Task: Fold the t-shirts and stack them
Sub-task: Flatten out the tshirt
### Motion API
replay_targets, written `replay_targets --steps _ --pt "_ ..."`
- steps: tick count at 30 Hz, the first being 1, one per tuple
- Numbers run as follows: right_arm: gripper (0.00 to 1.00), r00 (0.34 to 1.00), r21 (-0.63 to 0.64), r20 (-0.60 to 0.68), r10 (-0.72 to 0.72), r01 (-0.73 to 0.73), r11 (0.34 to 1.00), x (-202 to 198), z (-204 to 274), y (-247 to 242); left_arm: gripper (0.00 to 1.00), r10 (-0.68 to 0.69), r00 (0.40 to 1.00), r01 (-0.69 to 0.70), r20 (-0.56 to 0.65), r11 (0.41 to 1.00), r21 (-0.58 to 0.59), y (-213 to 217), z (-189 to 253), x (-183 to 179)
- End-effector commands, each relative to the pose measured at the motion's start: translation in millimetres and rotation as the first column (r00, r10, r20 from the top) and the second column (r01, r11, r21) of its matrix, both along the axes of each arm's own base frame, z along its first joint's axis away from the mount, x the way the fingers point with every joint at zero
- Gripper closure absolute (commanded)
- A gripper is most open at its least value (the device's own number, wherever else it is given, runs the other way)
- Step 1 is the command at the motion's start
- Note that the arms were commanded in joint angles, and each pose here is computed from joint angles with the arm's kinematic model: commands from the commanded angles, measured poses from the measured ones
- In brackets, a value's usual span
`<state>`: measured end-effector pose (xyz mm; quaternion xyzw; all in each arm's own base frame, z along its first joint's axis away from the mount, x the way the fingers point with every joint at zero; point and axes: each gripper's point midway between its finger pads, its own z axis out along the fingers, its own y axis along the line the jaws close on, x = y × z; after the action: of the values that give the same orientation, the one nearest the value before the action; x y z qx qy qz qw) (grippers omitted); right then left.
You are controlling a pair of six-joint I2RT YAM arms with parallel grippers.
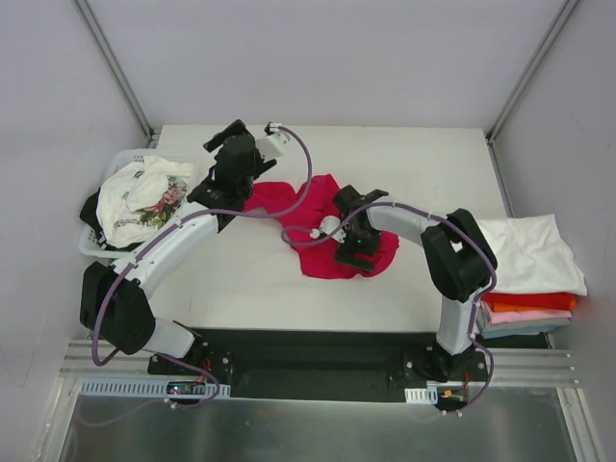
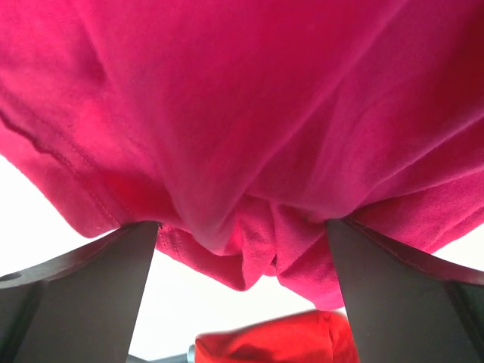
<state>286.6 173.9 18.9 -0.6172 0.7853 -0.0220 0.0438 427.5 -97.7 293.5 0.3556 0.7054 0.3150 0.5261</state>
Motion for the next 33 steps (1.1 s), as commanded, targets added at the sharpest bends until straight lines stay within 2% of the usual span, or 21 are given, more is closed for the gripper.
replay_targets --steps 1,7,11,14,18,22,25,33 --pt "0.01 1.000 -0.105 0.007 0.002 -0.001 0.994 -3 16 -39 0.19 0.003 0.999 -0.003 0.035 1.000 -0.012 2 10 -7" --pt "0.01 0.998 -0.174 0.059 -0.038 0.047 0.984 2 35 -75 0.19 0.000 1.000 0.000 -0.007 1.000 0.011 2 -11 -9" --pt "0.01 0.988 -0.118 0.127 -0.087 0.102 0.988 4 57 -78 0.19 -0.004 0.999 0.004 -0.033 1.000 -0.013 -1 -26 -9" --pt "0.01 0.974 -0.024 0.196 -0.112 0.118 0.993 3 86 -59 0.18 -0.017 0.999 0.015 -0.032 0.998 -0.055 -5 -27 -10" --pt "0.05 0.953 -0.002 0.298 -0.054 0.057 0.998 -11 109 -38 0.18 -0.022 0.999 0.019 -0.044 0.998 -0.061 -7 -33 -10" --pt "0.05 0.951 0.037 0.309 0.027 -0.040 0.998 -42 99 -1 0.17 -0.068 0.992 0.058 -0.107 0.994 -0.091 -16 -64 -15" --pt "0.05 0.930 0.115 0.368 0.019 -0.066 0.991 -42 91 29 0.17 -0.077 0.986 0.063 -0.150 0.993 -0.098 -18 -84 -16" --pt "0.09 0.930 0.093 0.355 0.095 -0.136 0.986 -46 58 70 0.19 -0.086 0.977 0.074 -0.195 0.995 -0.071 -21 -104 -14"
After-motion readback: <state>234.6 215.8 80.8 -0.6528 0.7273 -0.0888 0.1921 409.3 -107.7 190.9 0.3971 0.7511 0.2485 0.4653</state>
